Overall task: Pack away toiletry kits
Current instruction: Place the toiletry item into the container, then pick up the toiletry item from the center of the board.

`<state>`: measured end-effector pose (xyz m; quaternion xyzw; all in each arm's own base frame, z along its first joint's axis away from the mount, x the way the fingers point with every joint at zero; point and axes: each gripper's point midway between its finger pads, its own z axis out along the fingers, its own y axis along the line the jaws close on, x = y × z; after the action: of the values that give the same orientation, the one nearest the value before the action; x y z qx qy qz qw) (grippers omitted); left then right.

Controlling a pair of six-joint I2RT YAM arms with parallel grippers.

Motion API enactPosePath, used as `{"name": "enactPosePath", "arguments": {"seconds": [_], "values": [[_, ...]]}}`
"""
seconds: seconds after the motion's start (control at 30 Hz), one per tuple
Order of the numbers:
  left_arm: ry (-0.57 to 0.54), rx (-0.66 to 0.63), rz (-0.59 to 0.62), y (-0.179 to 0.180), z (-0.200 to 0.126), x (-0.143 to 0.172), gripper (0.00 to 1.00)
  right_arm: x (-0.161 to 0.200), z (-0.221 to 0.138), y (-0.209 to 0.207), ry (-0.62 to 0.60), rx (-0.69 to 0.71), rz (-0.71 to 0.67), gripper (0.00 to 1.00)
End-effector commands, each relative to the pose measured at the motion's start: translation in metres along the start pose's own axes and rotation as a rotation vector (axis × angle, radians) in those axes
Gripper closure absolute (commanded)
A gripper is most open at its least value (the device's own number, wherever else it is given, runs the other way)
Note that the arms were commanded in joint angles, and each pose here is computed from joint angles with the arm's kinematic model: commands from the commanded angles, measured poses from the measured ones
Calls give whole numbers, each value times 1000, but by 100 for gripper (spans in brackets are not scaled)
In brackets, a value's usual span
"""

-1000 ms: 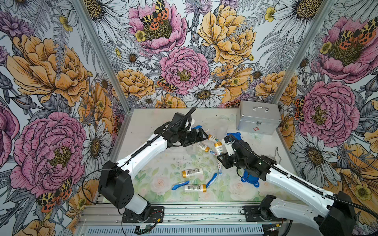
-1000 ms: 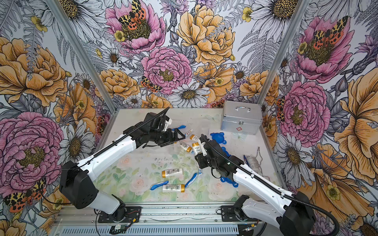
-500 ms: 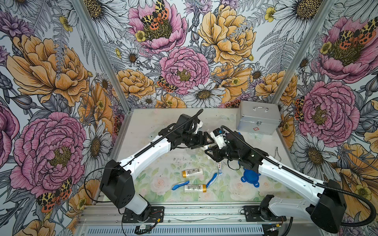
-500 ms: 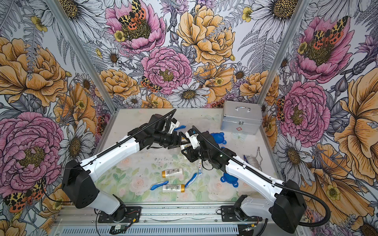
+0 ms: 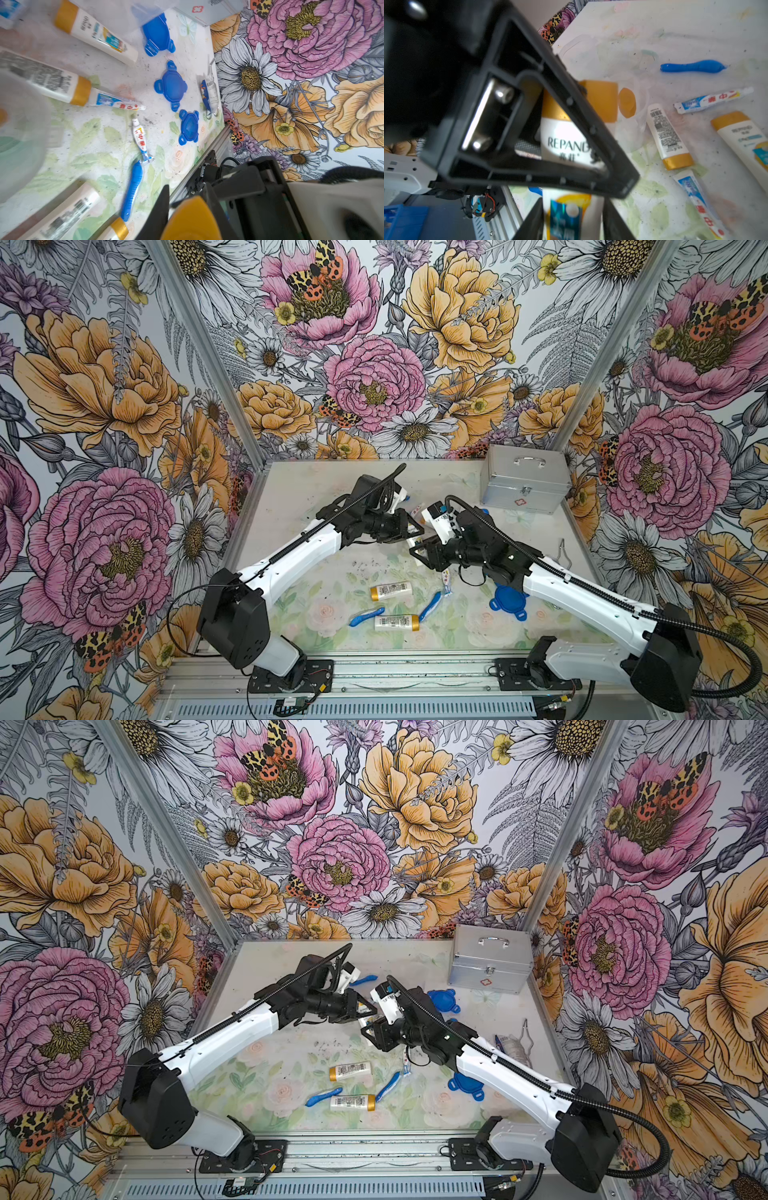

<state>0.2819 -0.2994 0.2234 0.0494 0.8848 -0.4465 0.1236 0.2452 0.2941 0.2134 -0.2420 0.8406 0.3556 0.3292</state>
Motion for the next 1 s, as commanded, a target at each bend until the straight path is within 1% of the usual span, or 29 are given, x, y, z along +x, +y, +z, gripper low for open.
{"name": "enactPosePath", "arguments": {"seconds": [0.0, 0.07, 0.1, 0.13, 0.2, 0.3, 0.4, 0.53, 0.67, 0.77, 0.97], "values": [[-140, -42, 38, 7, -39, -27, 100, -20, -7, -3, -77, 41, 6, 28], [-187, -108, 88, 11, -53, -36, 100, -15, -8, -10, -74, 71, 31, 14], [-221, -158, 117, 15, -59, -41, 100, -12, -9, -15, -71, 91, 45, 9], [-252, -194, 142, 18, -63, -47, 100, -8, -9, -20, -62, 115, 58, 8], [-315, -282, 183, 27, -70, -60, 100, 2, -8, -32, -36, 167, 83, 7], [-373, -386, 236, 34, -73, -73, 100, 13, -9, -46, 4, 240, 113, 8], [-409, -437, 263, 40, -67, -84, 100, 26, -10, -63, 48, 323, 156, 9], [-464, -454, 280, 42, -61, -97, 100, 47, -10, -77, 115, 381, 209, 11], [-465, -484, 319, 43, -48, -103, 100, 61, -13, -83, 145, 408, 240, 12], [-450, -525, 348, 48, -39, -101, 100, 65, -16, -86, 154, 431, 248, 12], [-437, -568, 341, 63, -29, -98, 100, 70, -20, -92, 163, 456, 260, 12]]}}
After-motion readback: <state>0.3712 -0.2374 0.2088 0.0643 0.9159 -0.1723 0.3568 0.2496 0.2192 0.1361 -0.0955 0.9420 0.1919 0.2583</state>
